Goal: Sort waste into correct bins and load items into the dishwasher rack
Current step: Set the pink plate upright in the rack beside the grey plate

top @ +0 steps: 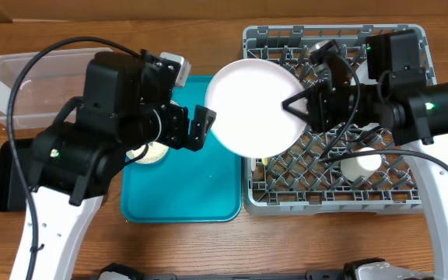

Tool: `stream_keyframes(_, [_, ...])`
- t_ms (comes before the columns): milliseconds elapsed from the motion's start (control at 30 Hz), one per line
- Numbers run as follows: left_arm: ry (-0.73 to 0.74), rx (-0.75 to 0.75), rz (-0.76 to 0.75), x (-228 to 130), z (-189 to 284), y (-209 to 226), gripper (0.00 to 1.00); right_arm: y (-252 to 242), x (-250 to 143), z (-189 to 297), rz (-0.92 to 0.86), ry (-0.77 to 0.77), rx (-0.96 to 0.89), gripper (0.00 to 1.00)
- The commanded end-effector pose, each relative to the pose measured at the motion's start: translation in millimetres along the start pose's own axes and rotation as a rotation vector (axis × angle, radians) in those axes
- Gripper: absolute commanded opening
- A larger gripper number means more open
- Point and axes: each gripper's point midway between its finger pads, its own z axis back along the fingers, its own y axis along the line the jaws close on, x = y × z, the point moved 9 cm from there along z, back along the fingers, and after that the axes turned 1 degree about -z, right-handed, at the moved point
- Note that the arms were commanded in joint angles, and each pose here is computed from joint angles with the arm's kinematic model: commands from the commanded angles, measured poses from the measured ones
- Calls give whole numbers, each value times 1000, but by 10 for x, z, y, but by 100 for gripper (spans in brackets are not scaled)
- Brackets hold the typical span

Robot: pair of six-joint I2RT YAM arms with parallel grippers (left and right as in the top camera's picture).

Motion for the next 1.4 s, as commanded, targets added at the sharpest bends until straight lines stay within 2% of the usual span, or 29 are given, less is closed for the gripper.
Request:
stream_keyframes(0, [-132,110,-39,108,453,-41,100,-260,18,202,-112,-58,-320,4])
stream_keyframes(167, [-207,111,-52,125,722,-105,100,-648,56,453,-263,-164,-740,4])
stream_keyframes(400, [-197,111,-51,92,743,-108,100,-832,142,571,-176,-187,-986,4])
stream_keyframes(533, [-183,113,-48,82,723,-101,100,-986,159,469,-141,-115,-1057,4])
stream_keyframes(1033, [-133,110,-39,5,708,-97,100,-1646,61,-288,-177,176,-1091,5])
stream_keyframes(1067, [-133,110,-39,5,708,-97,100,-1650,50,-296,-186,180,-1091,12])
stream_keyframes(1133, [-133,110,-39,6,708,-97,100,-1637,39,-288,-221,168,-1095,55])
stream_keyframes(1200, [-133,111,-39,6,708,-97,100,-1583,48,-218,-226,158,-1095,78])
stream_keyframes(1233, [-132,111,-39,4,708,-96,100,-1537,68,-154,-245,131,-1101,84])
stream_keyframes(1367, [-129,112,-38,2,704,-95,100,-1290,158,173,-288,7,-1103,91])
